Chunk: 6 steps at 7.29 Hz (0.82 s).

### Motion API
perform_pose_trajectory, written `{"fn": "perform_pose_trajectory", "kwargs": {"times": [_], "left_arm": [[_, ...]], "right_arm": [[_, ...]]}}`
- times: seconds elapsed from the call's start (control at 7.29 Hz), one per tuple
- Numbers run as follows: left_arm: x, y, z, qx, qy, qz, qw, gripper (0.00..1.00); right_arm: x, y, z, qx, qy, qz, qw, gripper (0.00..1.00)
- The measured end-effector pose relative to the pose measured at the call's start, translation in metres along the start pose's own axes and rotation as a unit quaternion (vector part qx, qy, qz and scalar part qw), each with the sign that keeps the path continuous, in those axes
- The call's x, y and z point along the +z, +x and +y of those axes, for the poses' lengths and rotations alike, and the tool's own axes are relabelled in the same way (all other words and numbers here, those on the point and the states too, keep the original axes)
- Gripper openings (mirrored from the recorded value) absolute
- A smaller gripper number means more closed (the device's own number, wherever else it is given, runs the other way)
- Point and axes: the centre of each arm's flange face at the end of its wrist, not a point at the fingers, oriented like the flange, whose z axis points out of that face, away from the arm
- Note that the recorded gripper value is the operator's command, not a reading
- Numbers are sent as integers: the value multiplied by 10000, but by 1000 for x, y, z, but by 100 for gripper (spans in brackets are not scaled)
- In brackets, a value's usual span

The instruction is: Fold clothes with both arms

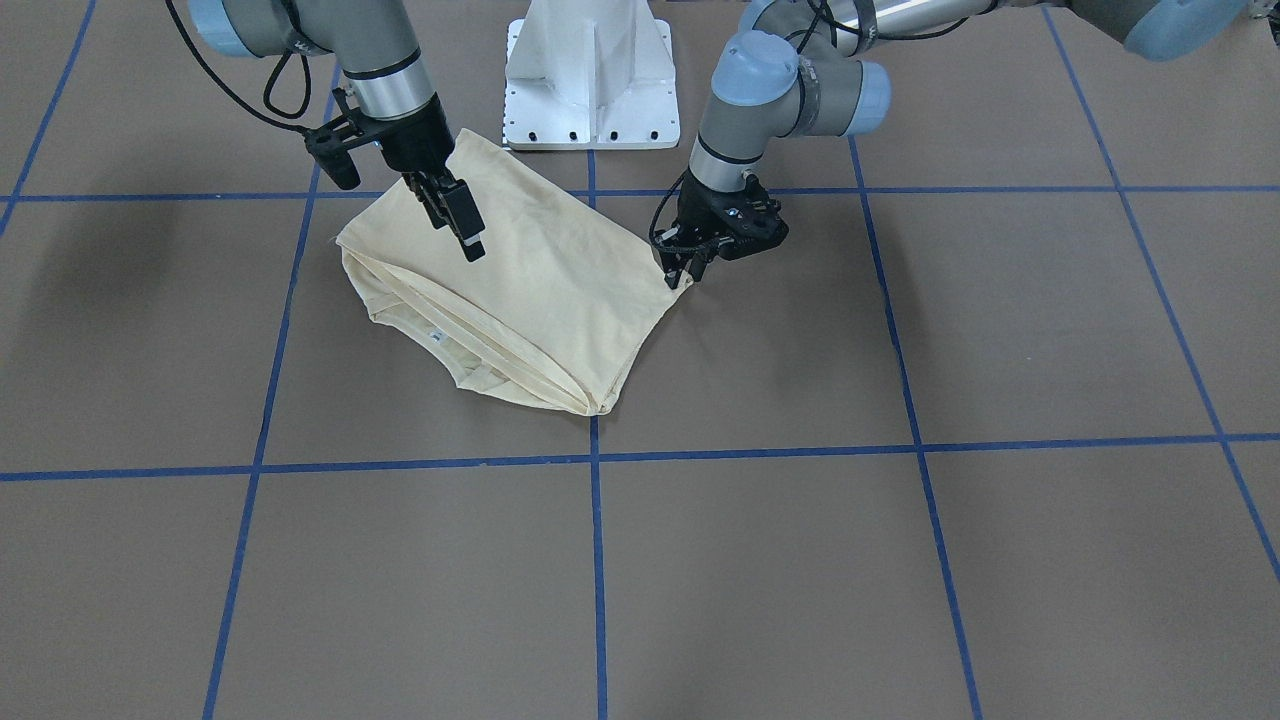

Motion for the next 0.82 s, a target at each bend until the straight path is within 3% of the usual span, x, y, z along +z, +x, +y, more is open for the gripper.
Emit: {"fn": "perform_pose_trajectory", "kwargs": {"times": [0.14, 0.55, 0.82], "left_arm": [[1, 0, -1, -8, 13, -9, 10000, 0], [-5, 2, -16, -39, 119, 32, 9999, 0], [-18, 18, -60, 190, 437, 199, 9987, 0]], "right_arm": [[3, 1, 0, -3, 20, 20, 10000, 100], [6, 1, 0, -7, 35, 38, 10000, 100], [6, 1, 0, -7, 37, 39, 10000, 100]]}}
